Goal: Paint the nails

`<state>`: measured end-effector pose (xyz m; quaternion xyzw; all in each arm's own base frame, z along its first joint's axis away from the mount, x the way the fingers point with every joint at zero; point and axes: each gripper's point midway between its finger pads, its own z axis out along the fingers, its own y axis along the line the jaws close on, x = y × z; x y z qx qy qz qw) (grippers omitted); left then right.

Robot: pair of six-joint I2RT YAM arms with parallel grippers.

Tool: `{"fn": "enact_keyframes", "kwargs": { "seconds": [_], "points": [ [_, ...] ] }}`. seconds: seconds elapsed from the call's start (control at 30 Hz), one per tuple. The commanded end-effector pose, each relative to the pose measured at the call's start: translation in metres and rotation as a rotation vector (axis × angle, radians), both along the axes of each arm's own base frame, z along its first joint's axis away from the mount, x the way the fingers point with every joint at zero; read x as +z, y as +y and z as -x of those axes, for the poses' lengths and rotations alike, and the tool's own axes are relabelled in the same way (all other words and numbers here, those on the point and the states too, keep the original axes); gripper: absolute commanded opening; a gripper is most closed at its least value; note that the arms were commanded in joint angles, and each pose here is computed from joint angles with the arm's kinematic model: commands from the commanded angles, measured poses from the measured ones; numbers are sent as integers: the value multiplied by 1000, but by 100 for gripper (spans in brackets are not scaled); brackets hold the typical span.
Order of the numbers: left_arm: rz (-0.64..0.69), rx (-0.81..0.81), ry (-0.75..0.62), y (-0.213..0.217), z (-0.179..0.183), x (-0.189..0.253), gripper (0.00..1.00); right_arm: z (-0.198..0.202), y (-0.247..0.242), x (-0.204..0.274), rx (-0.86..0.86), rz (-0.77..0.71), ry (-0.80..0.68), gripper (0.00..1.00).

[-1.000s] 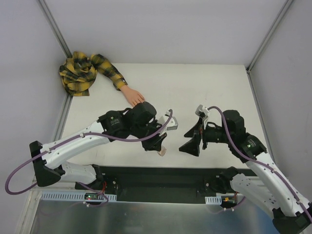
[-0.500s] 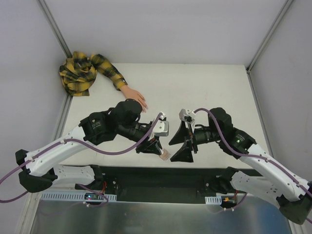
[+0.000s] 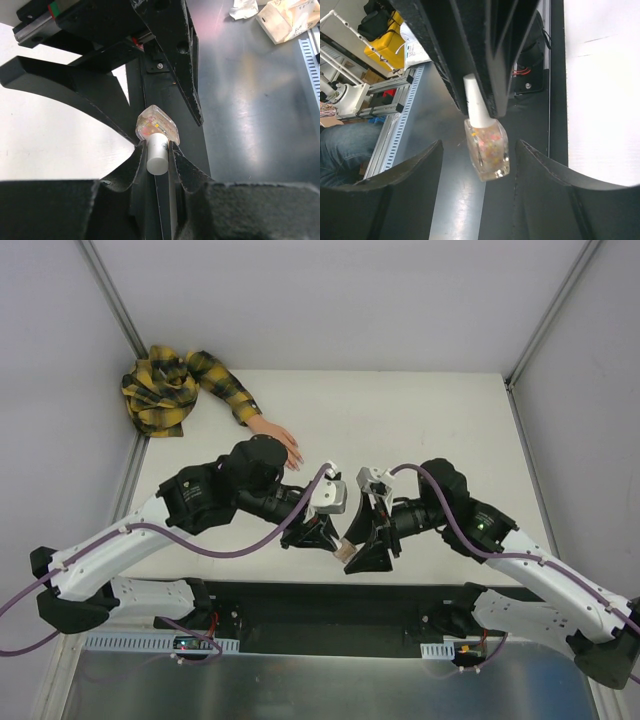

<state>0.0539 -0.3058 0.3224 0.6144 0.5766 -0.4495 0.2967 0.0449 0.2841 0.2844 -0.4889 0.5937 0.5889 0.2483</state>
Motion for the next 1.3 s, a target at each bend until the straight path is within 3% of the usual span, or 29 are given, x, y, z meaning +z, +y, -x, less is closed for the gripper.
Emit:
{"fn": "enact_keyframes", "kwargs": {
  "seconds": [0.0,0.2,0.3,0.33,0.37,0.47,0.7,0.73,0.8,0.83,1.0,1.2,1.23,1.27],
  "points": [
    [72,-34,-33,-9,-1,21,0,7,3,31,69,-110,-84,60],
    [72,-32,-28,-10,-2,21,0,9,4,33,89,-116,-93,47],
    [77,-7,-35,-10,-5,26,0,7,4,29,83,-101,-96,19],
    [75,2,-36,-10,-7,26,0,4,5,26,61,-91,-104,3],
    [66,33,-37,-10,-11,26,0,2,4,23,46,-81,-119,1],
    [46,137,-28,-11,-25,27,0,-22,4,17,-124,-53,-213,0],
    [-18,643,49,-4,-89,28,0,-95,-12,24,-656,17,-419,0],
    [-23,691,62,-2,-95,28,0,-121,-26,25,-838,60,-475,0],
    [-45,843,91,5,-112,26,0,-121,-22,31,-907,72,-589,0],
    [-52,889,105,5,-117,26,0,-138,-37,42,-1082,87,-639,0],
    [-45,1005,216,-6,-128,36,0,-141,-31,58,-1166,92,-734,0],
    [13,1045,232,4,-129,49,0,-129,-27,58,-1029,42,-731,0],
    [23,1036,242,4,-127,51,5,-126,-28,52,-995,58,-733,0],
    [46,1012,262,2,-124,55,20,-122,-28,53,-963,43,-726,0]
  ]
}}
